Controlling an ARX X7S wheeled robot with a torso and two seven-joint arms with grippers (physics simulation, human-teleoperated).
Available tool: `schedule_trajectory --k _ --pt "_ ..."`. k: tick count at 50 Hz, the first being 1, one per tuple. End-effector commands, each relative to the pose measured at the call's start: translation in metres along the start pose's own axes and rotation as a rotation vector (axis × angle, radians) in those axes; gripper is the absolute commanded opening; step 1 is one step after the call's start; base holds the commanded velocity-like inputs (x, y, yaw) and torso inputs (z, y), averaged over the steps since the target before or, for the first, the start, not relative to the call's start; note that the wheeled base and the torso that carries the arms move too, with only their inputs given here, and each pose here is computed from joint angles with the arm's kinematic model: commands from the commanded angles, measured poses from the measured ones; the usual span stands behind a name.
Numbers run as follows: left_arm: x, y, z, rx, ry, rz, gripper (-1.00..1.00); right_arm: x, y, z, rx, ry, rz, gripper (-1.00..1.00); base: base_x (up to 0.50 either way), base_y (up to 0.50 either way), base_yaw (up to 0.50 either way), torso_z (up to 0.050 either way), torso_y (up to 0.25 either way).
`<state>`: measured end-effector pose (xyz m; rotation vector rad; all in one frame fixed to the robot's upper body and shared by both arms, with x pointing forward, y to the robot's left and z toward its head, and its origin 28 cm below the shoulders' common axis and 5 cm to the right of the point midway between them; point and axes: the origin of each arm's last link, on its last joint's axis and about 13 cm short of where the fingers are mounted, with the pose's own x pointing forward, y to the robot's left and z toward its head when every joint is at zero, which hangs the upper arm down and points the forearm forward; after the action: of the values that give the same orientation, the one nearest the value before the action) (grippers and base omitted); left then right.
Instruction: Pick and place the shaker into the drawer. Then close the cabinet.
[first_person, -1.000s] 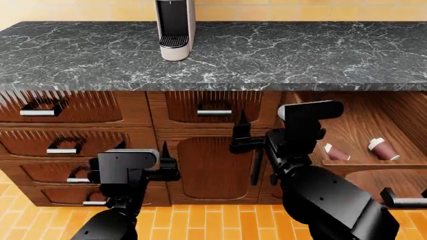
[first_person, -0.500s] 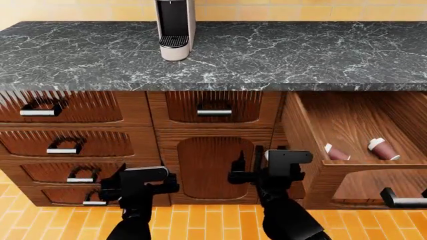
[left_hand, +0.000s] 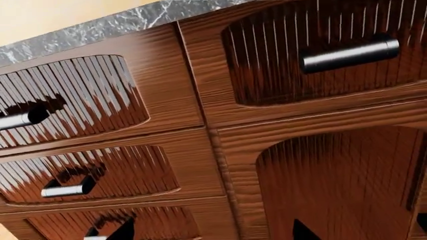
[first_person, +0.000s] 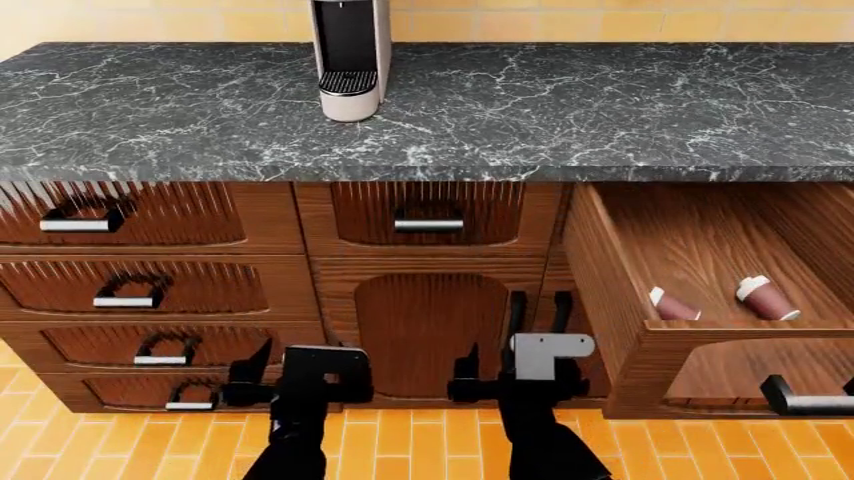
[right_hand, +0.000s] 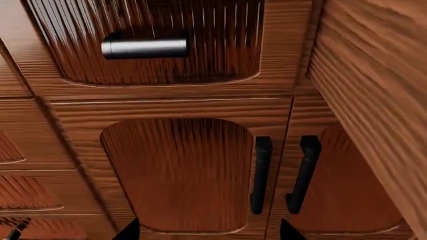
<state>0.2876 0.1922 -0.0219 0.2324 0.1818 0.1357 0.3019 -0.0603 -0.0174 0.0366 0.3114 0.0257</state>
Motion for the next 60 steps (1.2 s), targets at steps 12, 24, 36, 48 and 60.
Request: schedule_trajectory --k 12,24,36,48,60 --pt "0.0004 0.0037 -0.0028 -0.004 0.078 -0.051 1.0 -0.0022 -0.0037 -0.003 0.002 0.026 0.018 1.0 0.0 0.0 0.0 0.0 0.0" --pt "-0.0008 0.0047 -0.001 -0.031 0.052 -0.054 1.0 -0.0021 -0.0023 -0.0037 -0.035 0.033 0.05 1.0 0.0 0.21 0.0 0.0 0.0" --pt "-0.0011 0.0041 -0.0011 -0.025 0.053 -0.059 1.0 -0.002 -0.0026 -0.004 -0.04 0.038 0.059 1.0 0.0 0.5 0.0 0.0 0.0" --pt "-0.0016 0.0036 -0.0014 -0.026 0.05 -0.063 1.0 -0.0014 -0.0025 -0.0043 -0.04 0.038 0.067 1.0 0.13 0.5 0.0 0.0 0.0" --pt "-0.0015 0.0032 -0.0015 -0.024 0.053 -0.072 1.0 -0.0035 -0.0039 -0.0015 -0.002 0.009 0.048 1.0 0.19 0.37 0.0 0.0 0.001"
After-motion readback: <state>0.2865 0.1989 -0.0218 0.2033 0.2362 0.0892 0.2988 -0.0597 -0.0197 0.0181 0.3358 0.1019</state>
